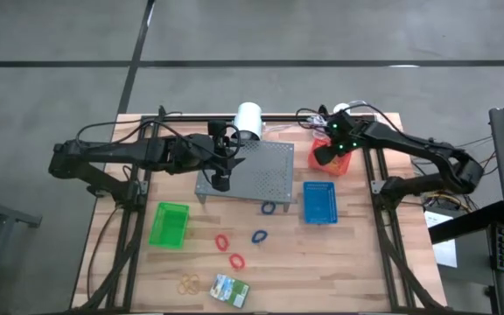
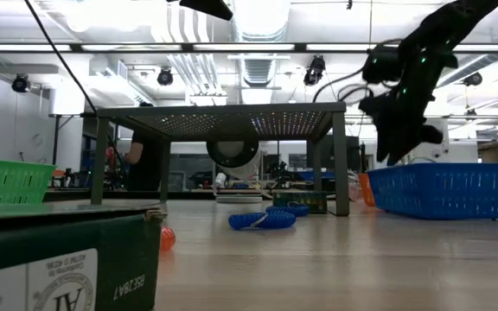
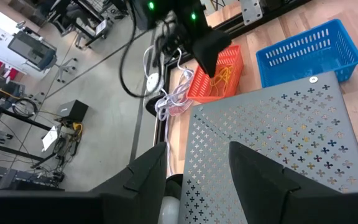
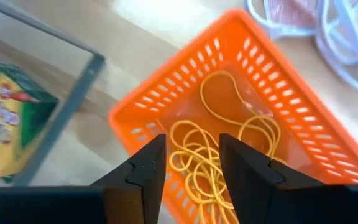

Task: Pick & Place Office Desk Supplies
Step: Put the yellow rubber band into the orange bin

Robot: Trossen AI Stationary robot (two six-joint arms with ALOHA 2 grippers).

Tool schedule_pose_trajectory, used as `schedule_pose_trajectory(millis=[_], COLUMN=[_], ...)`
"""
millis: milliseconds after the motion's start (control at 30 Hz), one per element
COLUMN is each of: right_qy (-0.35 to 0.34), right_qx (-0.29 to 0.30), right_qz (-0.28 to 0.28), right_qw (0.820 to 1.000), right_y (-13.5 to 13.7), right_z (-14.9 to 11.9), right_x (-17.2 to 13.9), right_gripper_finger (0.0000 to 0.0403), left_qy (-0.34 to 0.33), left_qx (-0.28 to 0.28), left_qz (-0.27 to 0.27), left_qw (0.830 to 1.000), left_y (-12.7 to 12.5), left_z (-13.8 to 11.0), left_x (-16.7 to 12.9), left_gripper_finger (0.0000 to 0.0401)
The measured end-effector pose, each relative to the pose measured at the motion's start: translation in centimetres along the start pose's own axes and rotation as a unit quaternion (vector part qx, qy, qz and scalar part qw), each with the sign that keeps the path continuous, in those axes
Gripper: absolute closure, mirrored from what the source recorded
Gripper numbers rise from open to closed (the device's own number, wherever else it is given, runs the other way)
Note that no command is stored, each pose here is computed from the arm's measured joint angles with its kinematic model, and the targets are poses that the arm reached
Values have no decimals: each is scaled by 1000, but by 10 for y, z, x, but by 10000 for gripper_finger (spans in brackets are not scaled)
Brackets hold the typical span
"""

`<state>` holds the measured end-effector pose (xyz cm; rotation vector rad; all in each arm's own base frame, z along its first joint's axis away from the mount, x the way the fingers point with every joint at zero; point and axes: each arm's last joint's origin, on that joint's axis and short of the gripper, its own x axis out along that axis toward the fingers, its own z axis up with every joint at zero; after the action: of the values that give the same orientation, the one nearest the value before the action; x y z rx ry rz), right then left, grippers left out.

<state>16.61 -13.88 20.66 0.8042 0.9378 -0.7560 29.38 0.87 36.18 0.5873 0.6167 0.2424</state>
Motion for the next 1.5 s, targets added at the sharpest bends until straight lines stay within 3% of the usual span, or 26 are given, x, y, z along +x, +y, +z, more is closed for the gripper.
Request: schedule_pose_trajectory(millis=[300,533,633,767,967,1067,1200,1367,1500], right_qy=[-88,-182,-220,-246,-248,-241,-225,-207,-191], right_qx=[-33,-85,-114,-133,-153,-153,-149,-143,-140], right_qz=[57,133,153,168,164,159,153,147,141], right_qw=[994,971,957,945,942,945,951,957,961], right_y=[8,20,23,26,27,27,28,29,30], right_z=[-10,-17,-19,-22,-23,-22,-20,-17,-15], right_x=[-45,-78,-89,-98,-98,-93,-84,-73,-64], right_gripper_finger=[269,275,275,273,279,280,278,280,286], left_qy=[0,0,3,25,96,136,190,235,246], left_qx=[0,-4,-36,-122,-142,-191,-289,-324,-345], left_qz=[0,0,-3,-13,-44,-57,-58,-73,-117], left_qw=[1000,1000,999,992,984,970,936,913,898], left_y=[0,0,0,-3,-16,-26,-41,-66,-89], left_z=[0,0,-1,-5,-17,-21,-25,-25,-20], left_x=[0,0,0,0,-5,-11,-21,-40,-58], left_gripper_finger=[224,224,224,224,224,224,227,236,242])
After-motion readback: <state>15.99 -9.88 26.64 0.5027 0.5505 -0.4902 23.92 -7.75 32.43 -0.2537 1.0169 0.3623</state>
